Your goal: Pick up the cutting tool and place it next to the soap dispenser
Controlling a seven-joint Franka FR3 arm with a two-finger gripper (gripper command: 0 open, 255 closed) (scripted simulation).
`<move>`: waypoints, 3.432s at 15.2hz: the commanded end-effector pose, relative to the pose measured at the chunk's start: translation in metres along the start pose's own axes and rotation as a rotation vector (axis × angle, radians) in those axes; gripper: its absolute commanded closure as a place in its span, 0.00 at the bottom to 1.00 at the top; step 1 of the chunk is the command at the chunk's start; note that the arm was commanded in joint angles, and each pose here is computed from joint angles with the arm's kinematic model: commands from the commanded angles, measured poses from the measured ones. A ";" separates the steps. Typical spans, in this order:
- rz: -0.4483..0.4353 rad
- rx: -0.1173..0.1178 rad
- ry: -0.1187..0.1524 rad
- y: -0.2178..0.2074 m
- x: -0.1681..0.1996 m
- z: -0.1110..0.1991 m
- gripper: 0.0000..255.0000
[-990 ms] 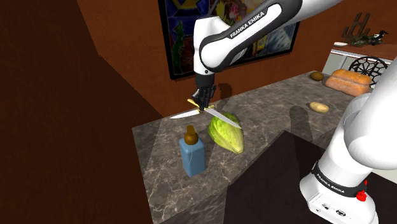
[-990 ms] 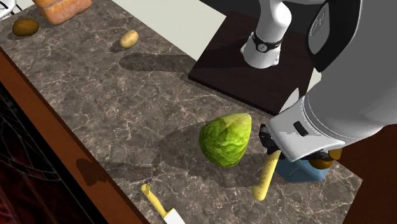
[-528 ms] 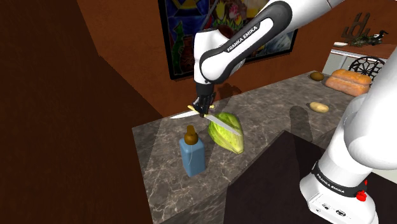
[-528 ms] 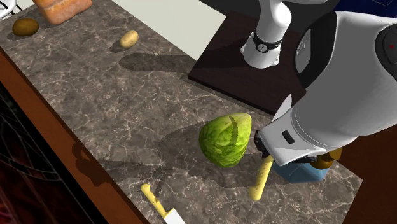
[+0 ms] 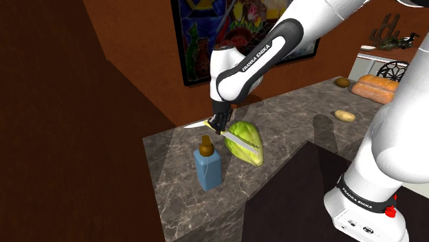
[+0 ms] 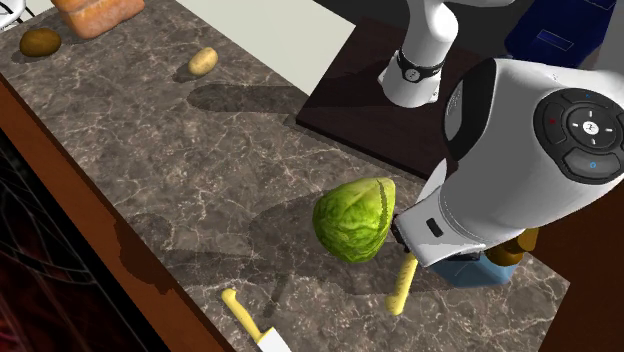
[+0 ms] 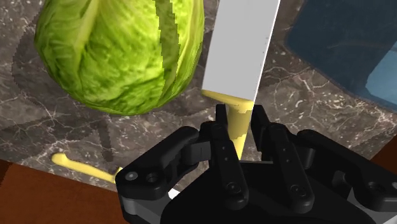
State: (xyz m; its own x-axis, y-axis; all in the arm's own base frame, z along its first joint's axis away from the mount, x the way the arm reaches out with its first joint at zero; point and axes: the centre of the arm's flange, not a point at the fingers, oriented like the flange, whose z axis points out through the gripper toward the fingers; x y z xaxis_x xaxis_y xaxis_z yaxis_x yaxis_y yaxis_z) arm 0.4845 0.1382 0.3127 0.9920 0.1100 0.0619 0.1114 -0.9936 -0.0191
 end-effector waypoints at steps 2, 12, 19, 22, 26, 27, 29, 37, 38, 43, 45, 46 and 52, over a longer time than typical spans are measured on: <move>0.000 0.000 0.001 0.000 -0.002 0.015 1.00; 0.000 0.000 0.001 0.001 -0.005 0.068 1.00; 0.000 0.000 0.001 0.002 -0.007 0.105 1.00; 0.000 0.000 0.001 0.002 -0.008 0.121 1.00; 0.000 0.000 0.001 0.003 -0.010 0.142 1.00; 0.000 0.000 0.001 0.003 -0.010 0.147 1.00; 0.000 0.000 0.001 0.003 -0.010 0.151 1.00; 0.000 0.000 0.000 0.005 -0.008 0.152 0.00; 0.000 0.000 0.000 0.003 -0.008 0.149 0.00; 0.000 0.000 0.001 0.003 -0.010 0.138 0.00; 0.000 0.000 0.001 0.003 -0.010 0.111 0.00; 0.000 0.000 0.001 0.003 -0.010 0.101 0.00; 0.000 0.000 0.001 0.003 -0.010 0.101 0.00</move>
State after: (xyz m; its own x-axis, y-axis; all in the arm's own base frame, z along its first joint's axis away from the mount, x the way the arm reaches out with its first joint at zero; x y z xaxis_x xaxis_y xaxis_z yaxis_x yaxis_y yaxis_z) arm 0.4807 0.1369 0.2111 0.9920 0.1099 0.0626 0.1113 -0.9936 -0.0193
